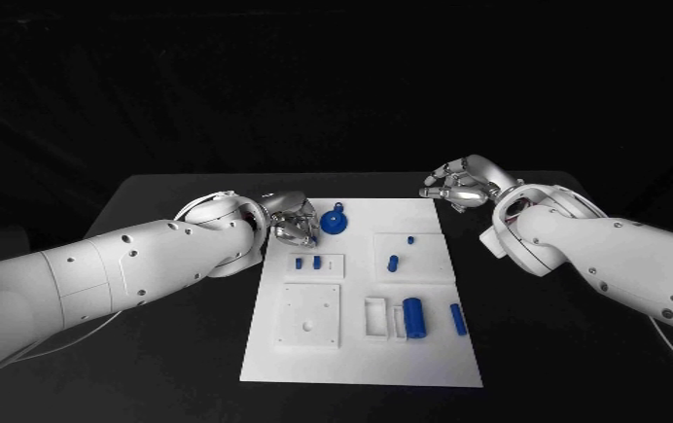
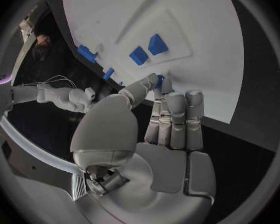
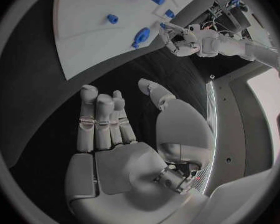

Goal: Assemble the parts on the task board

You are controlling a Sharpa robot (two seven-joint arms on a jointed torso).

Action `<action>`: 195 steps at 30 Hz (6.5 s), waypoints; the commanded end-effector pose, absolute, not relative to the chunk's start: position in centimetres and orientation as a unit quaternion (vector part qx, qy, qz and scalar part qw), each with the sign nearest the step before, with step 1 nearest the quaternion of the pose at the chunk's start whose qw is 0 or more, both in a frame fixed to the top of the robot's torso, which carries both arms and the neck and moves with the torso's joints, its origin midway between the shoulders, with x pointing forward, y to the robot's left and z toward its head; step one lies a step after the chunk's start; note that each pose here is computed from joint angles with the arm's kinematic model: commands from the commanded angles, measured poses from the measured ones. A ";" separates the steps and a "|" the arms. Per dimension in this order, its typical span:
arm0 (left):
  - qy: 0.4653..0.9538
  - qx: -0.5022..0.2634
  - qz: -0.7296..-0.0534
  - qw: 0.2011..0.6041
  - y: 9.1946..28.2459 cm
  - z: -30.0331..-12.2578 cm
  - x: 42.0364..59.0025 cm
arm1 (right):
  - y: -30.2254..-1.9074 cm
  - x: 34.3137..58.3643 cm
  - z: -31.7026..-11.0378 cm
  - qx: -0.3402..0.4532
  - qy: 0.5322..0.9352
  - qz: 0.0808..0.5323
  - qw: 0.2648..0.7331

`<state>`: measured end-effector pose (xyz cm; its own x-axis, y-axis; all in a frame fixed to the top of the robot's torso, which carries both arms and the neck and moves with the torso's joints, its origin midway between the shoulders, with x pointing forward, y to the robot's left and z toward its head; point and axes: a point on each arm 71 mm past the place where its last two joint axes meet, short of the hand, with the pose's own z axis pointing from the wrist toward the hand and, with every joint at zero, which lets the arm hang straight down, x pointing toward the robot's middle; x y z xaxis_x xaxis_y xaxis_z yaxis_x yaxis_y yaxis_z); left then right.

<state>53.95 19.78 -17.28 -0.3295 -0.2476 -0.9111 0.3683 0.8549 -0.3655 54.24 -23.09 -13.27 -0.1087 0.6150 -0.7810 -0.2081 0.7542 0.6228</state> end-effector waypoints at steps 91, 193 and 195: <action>0.733 0.123 -0.288 0.604 19.7 -19.3 52.8 | -23.3 54.2 -13.3 0.147 0.677 0.318 0.648; 0.605 -0.358 -0.536 0.467 25.3 -16.0 53.9 | -17.8 52.7 -17.9 -0.213 0.717 0.176 0.640; 0.605 -0.358 -0.536 0.468 25.3 -16.0 53.9 | -17.7 52.6 -18.0 -0.214 0.717 0.177 0.639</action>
